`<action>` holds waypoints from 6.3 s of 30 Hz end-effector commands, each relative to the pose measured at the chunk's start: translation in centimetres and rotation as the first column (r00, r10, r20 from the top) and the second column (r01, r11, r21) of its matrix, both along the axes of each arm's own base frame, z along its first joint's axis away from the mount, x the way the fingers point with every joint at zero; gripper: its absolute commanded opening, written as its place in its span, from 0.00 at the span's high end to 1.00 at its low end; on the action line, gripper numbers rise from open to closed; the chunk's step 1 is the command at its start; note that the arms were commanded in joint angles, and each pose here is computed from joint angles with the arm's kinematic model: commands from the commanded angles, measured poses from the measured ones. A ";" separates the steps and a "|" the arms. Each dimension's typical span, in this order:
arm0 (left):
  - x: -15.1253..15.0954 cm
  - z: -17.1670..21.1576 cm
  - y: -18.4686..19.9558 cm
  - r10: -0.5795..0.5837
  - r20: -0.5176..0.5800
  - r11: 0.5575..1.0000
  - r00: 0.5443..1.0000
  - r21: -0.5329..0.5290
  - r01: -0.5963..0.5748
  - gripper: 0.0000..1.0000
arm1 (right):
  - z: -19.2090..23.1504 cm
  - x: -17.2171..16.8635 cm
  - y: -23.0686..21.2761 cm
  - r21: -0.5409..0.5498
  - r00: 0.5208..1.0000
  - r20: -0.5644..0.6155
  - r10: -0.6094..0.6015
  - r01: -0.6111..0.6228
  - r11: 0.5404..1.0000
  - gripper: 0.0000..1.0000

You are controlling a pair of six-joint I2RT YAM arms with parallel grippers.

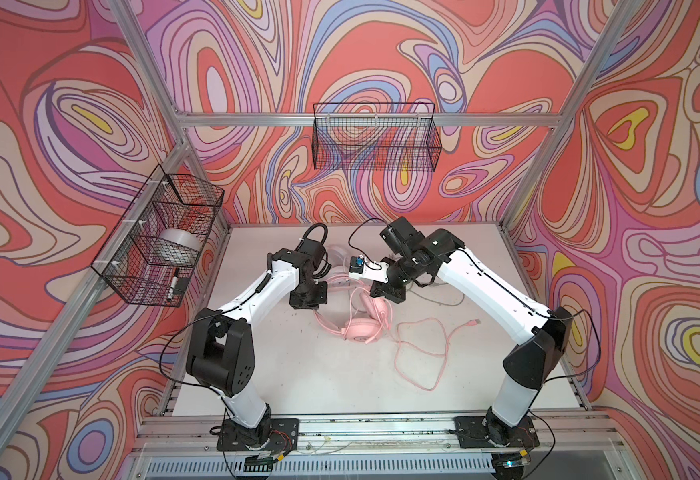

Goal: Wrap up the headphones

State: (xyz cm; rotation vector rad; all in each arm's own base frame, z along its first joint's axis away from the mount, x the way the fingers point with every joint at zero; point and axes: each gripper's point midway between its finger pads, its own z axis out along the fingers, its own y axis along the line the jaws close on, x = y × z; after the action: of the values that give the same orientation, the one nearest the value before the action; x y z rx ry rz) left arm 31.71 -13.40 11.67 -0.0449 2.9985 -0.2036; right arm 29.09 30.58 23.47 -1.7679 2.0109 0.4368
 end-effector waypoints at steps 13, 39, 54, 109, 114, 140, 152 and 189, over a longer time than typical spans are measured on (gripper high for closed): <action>-2.1 1.2 -0.5 -0.113 0.003 0.993 0.994 -0.042 0.113 1.00 | -3.3 4.8 -2.5 -0.058 0.990 0.037 -0.137 0.139 0.989 1.00; -3.4 1.6 -1.3 -0.107 0.025 0.980 0.994 -0.164 0.110 1.00 | -8.9 7.3 -2.4 0.135 0.912 -0.178 -0.369 0.394 0.909 0.87; -3.1 1.3 -0.9 -0.037 0.002 0.971 0.999 -0.235 0.036 1.00 | -7.9 6.5 -4.8 0.224 0.853 -0.234 -0.466 0.514 0.828 0.66; 0.4 11.3 0.4 0.118 0.143 0.923 0.983 -0.382 -0.055 1.00 | -20.8 0.5 -20.6 -0.368 0.124 -0.081 -0.989 0.918 0.145 0.65; 0.3 11.3 1.2 0.141 0.142 0.919 0.980 -0.387 -0.076 1.00 | -19.5 1.0 -21.9 -0.327 0.077 -0.108 -0.991 0.939 0.109 0.65; 0.2 12.9 -0.1 0.102 0.156 0.891 0.982 -0.454 -0.021 1.00 | -13.0 6.8 -3.7 0.335 0.653 -0.460 -0.601 0.755 0.564 0.37; 0.2 13.3 0.0 0.110 0.161 0.891 0.981 -0.454 -0.026 1.00 | -16.5 7.7 -1.5 0.276 0.645 -0.539 -0.542 0.743 0.609 0.48; 2.9 10.6 2.1 0.349 0.075 0.873 0.934 -0.387 -0.295 1.00 | -16.9 0.4 -4.1 0.219 0.638 -0.525 -0.563 0.740 0.636 1.00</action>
State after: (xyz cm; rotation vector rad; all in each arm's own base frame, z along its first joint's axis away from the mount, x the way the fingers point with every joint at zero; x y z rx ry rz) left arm 33.80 -11.74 21.96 -0.4418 2.7278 -0.7046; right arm 29.74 26.32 5.19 -0.5368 2.5009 0.9865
